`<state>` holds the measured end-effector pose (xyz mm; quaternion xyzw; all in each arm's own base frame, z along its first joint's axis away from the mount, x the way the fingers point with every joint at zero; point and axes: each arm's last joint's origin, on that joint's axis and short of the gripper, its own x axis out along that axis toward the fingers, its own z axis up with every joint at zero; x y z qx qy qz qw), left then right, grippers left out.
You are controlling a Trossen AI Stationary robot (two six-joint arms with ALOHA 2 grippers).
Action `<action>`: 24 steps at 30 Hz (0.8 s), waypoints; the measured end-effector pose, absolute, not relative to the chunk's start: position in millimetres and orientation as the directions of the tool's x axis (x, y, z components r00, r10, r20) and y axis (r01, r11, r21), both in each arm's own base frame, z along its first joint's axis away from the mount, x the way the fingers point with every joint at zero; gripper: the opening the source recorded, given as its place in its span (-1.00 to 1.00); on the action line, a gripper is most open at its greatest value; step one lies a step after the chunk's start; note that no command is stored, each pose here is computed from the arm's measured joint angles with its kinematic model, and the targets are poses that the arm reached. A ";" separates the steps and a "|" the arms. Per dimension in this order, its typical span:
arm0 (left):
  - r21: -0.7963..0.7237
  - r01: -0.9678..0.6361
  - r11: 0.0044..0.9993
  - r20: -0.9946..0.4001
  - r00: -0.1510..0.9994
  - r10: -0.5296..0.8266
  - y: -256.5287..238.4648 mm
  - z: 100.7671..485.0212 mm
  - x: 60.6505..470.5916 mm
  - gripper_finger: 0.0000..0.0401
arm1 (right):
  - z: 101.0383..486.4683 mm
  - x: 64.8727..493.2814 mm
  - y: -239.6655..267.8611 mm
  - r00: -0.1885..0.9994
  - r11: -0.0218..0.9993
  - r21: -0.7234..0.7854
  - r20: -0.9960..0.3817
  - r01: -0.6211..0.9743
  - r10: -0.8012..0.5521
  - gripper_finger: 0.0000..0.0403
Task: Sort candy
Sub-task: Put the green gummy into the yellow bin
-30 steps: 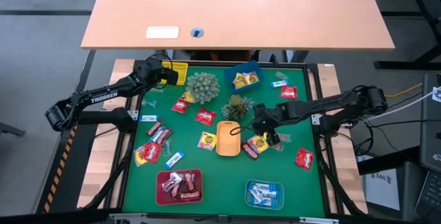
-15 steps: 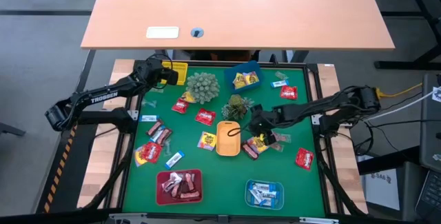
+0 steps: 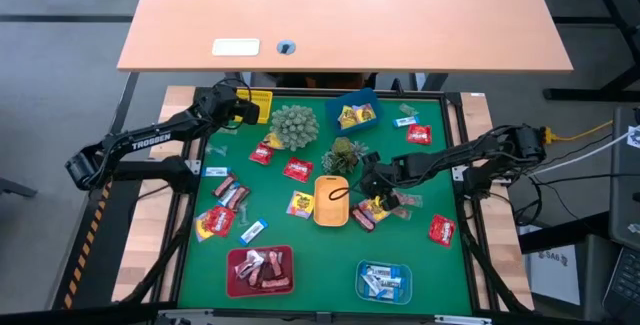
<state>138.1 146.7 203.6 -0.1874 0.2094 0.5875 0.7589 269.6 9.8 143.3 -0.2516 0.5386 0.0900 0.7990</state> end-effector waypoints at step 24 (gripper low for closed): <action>-0.170 -0.835 0.524 -0.542 0.523 0.657 142.2 207.1 150.2 -0.38 | 183.3 269.2 9.8 0.433 0.883 -0.297 -0.893 -0.362 -0.123 -0.96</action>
